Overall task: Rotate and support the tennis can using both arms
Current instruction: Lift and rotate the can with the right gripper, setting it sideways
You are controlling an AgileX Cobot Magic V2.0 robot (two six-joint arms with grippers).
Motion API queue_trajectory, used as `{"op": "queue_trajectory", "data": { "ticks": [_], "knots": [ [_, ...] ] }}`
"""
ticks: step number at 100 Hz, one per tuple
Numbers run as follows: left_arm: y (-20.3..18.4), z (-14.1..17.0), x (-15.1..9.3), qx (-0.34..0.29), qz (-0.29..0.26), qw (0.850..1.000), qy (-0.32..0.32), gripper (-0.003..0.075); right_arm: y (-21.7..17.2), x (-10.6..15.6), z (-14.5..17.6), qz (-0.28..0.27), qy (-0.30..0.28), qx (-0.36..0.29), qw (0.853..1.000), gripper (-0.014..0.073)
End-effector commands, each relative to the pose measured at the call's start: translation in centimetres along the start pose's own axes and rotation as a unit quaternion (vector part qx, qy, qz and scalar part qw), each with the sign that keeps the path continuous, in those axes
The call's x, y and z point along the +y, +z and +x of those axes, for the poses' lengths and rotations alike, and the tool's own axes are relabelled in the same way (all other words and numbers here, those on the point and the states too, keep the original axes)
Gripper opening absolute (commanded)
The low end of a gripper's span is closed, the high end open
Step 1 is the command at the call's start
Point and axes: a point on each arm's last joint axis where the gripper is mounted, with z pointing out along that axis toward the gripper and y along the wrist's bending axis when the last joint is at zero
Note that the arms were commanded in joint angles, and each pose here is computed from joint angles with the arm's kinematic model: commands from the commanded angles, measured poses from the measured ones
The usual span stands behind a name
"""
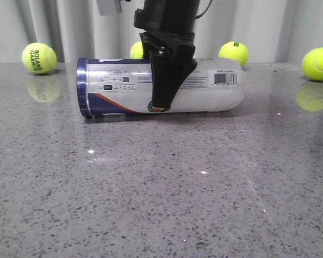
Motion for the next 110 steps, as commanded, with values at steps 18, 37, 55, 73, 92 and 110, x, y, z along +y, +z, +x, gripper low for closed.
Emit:
{"op": "queue_trajectory", "data": {
  "ticks": [18, 37, 55, 73, 92, 110],
  "knots": [
    [-0.1, 0.6, 0.0, -0.033, -0.003, 0.999, -0.006, -0.0020, -3.3, 0.9, -0.4, -0.006, 0.013, -0.004, 1.000, 0.0633],
    [-0.1, 0.6, 0.0, -0.033, -0.003, 0.999, -0.006, -0.0020, -3.8, 1.0, -0.5, -0.001, 0.012, -0.007, 1.000, 0.0633],
    [-0.1, 0.6, 0.0, -0.033, -0.003, 0.999, -0.006, -0.0020, -5.9, 1.5, -0.6, 0.019, 0.010, -0.019, 1.000, 0.0633],
    [-0.1, 0.6, 0.0, -0.033, -0.003, 0.999, -0.006, -0.0020, -8.5, 2.2, -0.7, 0.043, 0.034, -0.033, 0.998, 0.0633],
    [-0.1, 0.6, 0.0, -0.033, -0.003, 0.999, -0.006, -0.0020, -11.7, 3.2, -0.7, 0.070, 0.112, -0.056, 0.990, 0.0633],
    [-0.1, 0.6, 0.0, -0.033, -0.003, 0.999, -0.006, -0.0020, -14.6, 4.1, -0.2, 0.092, 0.358, -0.081, 0.926, 0.0633]
  ]
}}
